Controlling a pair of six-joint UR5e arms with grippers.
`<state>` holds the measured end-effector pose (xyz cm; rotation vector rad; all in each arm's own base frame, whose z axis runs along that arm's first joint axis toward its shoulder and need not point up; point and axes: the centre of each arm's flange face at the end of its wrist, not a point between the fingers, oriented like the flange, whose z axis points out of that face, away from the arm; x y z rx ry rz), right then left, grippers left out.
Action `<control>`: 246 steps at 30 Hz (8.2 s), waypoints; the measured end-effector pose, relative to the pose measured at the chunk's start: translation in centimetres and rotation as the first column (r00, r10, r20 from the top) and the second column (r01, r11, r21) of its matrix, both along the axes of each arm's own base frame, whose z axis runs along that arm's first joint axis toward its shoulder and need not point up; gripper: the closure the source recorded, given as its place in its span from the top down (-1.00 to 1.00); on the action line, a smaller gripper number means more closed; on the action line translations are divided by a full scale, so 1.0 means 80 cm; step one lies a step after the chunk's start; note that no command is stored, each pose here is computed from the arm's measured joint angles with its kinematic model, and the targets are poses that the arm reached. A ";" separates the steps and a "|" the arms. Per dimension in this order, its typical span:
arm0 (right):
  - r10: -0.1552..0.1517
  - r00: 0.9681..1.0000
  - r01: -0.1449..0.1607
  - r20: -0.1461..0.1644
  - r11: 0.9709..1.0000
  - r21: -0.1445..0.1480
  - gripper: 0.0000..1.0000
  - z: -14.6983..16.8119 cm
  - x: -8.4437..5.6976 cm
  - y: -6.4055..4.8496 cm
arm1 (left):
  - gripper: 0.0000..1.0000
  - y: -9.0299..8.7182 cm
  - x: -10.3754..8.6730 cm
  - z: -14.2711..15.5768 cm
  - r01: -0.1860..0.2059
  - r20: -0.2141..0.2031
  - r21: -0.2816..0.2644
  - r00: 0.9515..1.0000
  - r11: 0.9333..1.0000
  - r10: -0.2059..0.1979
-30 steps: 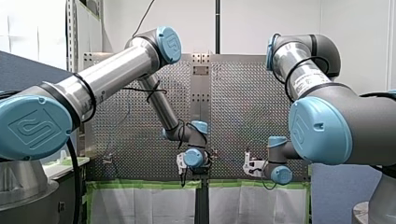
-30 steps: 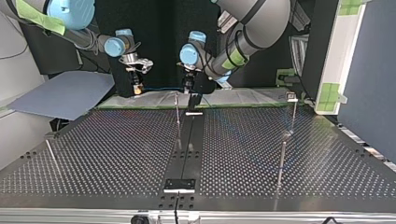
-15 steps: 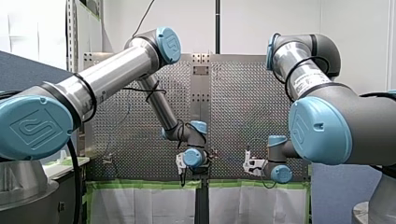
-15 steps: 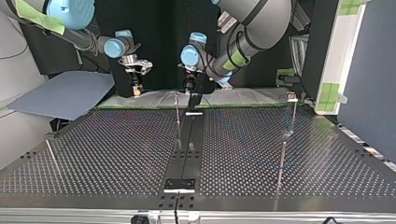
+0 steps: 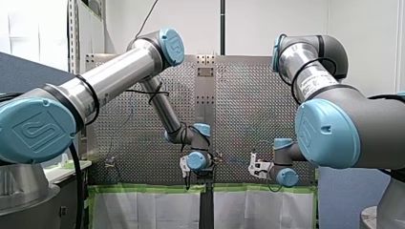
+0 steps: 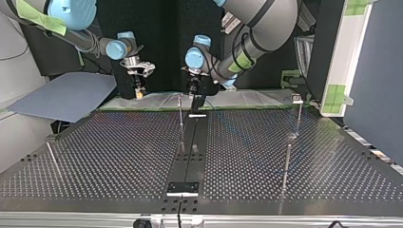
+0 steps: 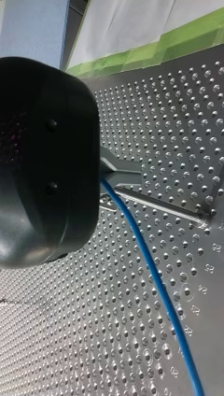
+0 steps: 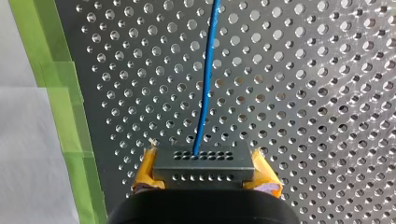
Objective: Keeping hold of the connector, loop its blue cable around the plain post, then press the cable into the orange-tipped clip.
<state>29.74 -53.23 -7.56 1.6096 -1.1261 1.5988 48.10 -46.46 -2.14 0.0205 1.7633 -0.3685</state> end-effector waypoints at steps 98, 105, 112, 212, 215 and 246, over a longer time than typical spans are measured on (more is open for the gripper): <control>-0.014 1.000 0.014 -0.017 1.000 -0.018 -1.00 -0.008 0.011 -0.080 | -1.00 0.025 0.086 -0.011 -0.019 0.003 -0.038 1.000 0.999 0.019; -0.013 1.000 0.013 -0.013 1.000 -0.026 -1.00 -0.004 0.012 -0.086 | -1.00 0.022 0.093 -0.006 -0.020 0.011 -0.042 1.000 0.999 0.020; -0.014 1.000 0.013 -0.010 0.999 -0.032 -1.00 0.001 0.014 -0.095 | -1.00 0.022 0.096 -0.004 -0.021 0.012 -0.043 1.000 0.999 0.021; -0.023 1.000 0.024 0.018 0.999 -0.035 -1.00 0.027 0.005 -0.147 | 1.00 0.023 0.111 -0.003 0.017 -0.055 0.108 0.998 0.994 -0.011; -0.024 1.000 0.025 0.017 0.999 -0.031 -1.00 0.027 0.004 -0.146 | 1.00 0.022 0.105 -0.005 0.024 -0.067 0.135 0.998 0.991 -0.015; -0.027 1.000 0.028 0.005 1.000 -0.010 -1.00 0.024 0.003 -0.143 | 1.00 0.026 0.026 -0.002 0.095 -0.070 0.208 0.994 0.974 -0.082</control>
